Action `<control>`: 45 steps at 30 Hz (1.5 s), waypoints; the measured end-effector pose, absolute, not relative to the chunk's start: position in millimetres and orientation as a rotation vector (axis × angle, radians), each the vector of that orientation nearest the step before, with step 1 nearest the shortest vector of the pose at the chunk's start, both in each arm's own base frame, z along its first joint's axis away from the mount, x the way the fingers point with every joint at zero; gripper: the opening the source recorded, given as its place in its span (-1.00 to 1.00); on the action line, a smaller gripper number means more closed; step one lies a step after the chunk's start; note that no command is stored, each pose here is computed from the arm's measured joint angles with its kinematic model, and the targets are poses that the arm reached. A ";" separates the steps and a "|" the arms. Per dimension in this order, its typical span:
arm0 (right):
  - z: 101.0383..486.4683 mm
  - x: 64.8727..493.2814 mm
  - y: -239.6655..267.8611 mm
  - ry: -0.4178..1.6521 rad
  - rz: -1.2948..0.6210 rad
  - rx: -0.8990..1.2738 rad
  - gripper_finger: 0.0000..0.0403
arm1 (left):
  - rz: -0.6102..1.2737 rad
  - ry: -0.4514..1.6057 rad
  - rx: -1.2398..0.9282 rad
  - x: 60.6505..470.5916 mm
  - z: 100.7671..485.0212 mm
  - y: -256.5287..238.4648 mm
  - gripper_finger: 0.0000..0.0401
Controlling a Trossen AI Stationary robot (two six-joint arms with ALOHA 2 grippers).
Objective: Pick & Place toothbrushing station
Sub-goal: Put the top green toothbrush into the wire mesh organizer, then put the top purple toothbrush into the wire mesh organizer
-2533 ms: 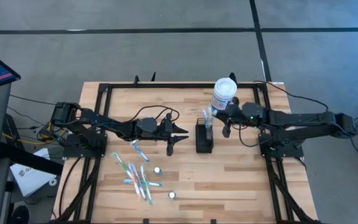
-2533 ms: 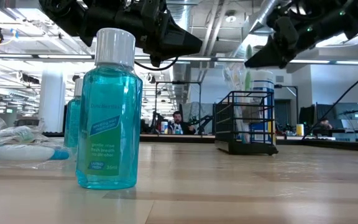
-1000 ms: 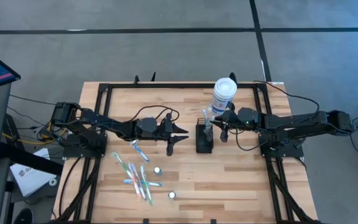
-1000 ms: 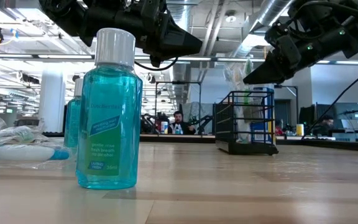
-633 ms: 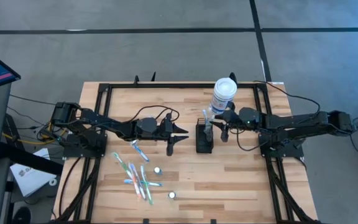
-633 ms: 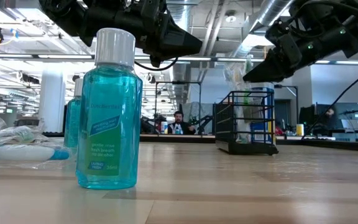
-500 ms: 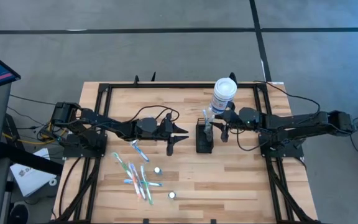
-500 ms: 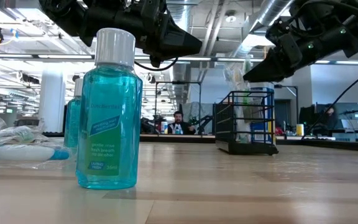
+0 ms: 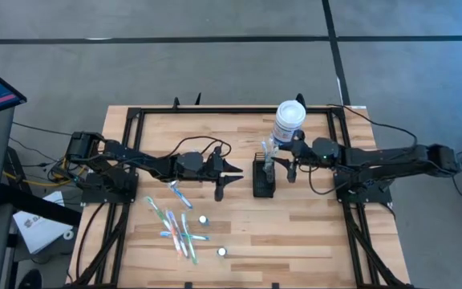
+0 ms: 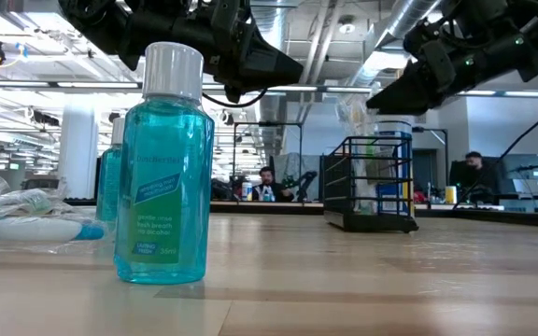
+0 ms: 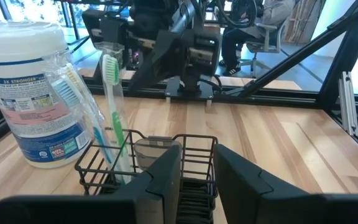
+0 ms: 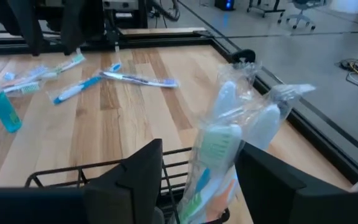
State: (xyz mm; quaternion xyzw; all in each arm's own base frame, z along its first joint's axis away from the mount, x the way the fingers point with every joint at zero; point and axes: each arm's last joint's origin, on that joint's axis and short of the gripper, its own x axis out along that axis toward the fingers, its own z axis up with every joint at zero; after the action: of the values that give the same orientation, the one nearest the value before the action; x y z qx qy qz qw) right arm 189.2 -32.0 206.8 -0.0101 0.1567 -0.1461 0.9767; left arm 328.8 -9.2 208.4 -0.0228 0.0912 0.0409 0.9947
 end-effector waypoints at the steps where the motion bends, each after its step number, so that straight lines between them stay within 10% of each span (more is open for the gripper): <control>1: 208.3 188.1 -31.9 0.307 -0.294 -0.025 -0.06 | 0.082 0.183 -0.046 328.8 208.4 -9.2 -0.54; 23: 240.2 167.4 -22.0 0.099 -0.260 -0.036 -0.07 | 0.088 0.369 -0.032 314.7 205.8 -8.6 -0.54; 45: 248.7 168.8 18.8 0.006 -0.020 -0.080 -0.16 | 0.472 0.759 -0.199 248.3 215.0 1.1 -0.54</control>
State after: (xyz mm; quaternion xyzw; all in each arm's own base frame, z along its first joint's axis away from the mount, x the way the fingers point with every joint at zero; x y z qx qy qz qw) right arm 168.8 18.8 248.7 -0.0401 0.0029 -0.0102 0.9991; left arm 248.3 1.1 215.0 -0.0960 0.3662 0.2280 0.8971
